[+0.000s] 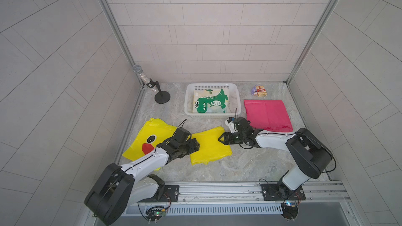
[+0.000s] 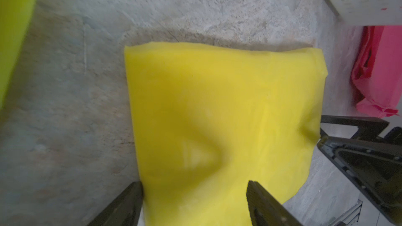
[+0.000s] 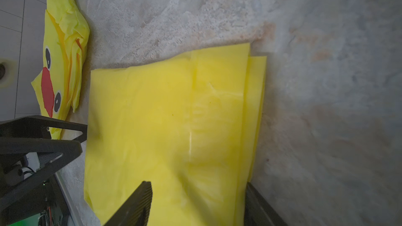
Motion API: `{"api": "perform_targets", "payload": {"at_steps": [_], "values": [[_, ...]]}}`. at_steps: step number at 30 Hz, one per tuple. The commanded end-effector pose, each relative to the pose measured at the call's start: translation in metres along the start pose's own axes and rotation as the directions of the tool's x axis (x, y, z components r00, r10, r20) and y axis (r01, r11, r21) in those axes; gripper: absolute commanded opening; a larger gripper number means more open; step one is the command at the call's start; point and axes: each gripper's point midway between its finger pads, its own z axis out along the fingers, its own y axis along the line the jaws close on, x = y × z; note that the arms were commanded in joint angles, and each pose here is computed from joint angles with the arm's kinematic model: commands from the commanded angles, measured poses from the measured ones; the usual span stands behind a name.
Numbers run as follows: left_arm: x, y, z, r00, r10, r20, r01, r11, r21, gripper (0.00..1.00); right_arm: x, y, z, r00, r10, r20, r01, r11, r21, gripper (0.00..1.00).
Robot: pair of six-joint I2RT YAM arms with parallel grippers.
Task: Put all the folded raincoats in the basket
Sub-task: Pick up the raincoat from the center of the board, then place the raincoat in the basket.
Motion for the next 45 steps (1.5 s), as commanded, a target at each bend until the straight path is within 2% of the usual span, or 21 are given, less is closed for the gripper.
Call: {"api": "perform_targets", "payload": {"at_steps": [1,3,9,14,16,18,22,36,42,45], "values": [[0.019,0.022,0.006,0.998,-0.009,-0.066,0.003,0.997,-0.08,0.77,0.051,-0.039,0.01,0.986,0.093,-0.139,-0.073,0.987,0.143,0.65],[0.019,0.022,0.007,0.998,-0.009,-0.064,0.004,0.997,-0.078,0.74,0.051,-0.038,0.01,0.986,0.095,-0.137,-0.076,0.987,0.139,0.61],[0.015,0.016,0.007,0.999,-0.011,-0.053,0.008,0.998,-0.058,0.57,0.048,-0.028,0.009,0.988,0.086,-0.127,-0.071,0.991,0.117,0.41],[0.011,0.008,0.005,0.999,-0.003,-0.048,0.002,0.999,-0.037,0.28,0.041,-0.016,0.004,0.992,0.071,-0.105,-0.061,0.994,0.091,0.07],[0.01,0.006,0.005,0.999,-0.002,-0.047,0.0,1.0,-0.031,0.19,0.037,-0.01,0.001,0.994,0.061,-0.093,-0.053,0.995,0.087,0.0],[0.009,0.003,0.003,0.999,0.001,-0.044,-0.002,1.0,-0.025,0.1,0.034,-0.004,-0.003,0.996,0.046,-0.081,-0.039,0.995,0.092,0.0],[0.004,-0.004,-0.004,0.999,0.011,-0.035,-0.012,1.0,-0.017,0.01,0.025,0.007,-0.017,0.999,0.007,-0.05,-0.001,0.994,0.113,0.0],[-0.036,-0.059,-0.057,0.994,0.083,0.068,-0.087,0.994,0.059,0.0,-0.03,0.051,-0.107,0.982,-0.066,0.177,0.04,0.989,0.144,0.0],[-0.071,-0.095,-0.076,0.983,0.144,0.117,-0.152,0.986,0.065,0.0,-0.07,0.074,-0.146,0.96,-0.086,0.266,0.051,0.989,0.136,0.0],[-0.098,-0.111,-0.082,0.981,0.121,0.15,-0.136,0.987,0.089,0.0,-0.09,0.076,-0.151,0.959,-0.087,0.271,0.05,0.989,0.138,0.0]]}}
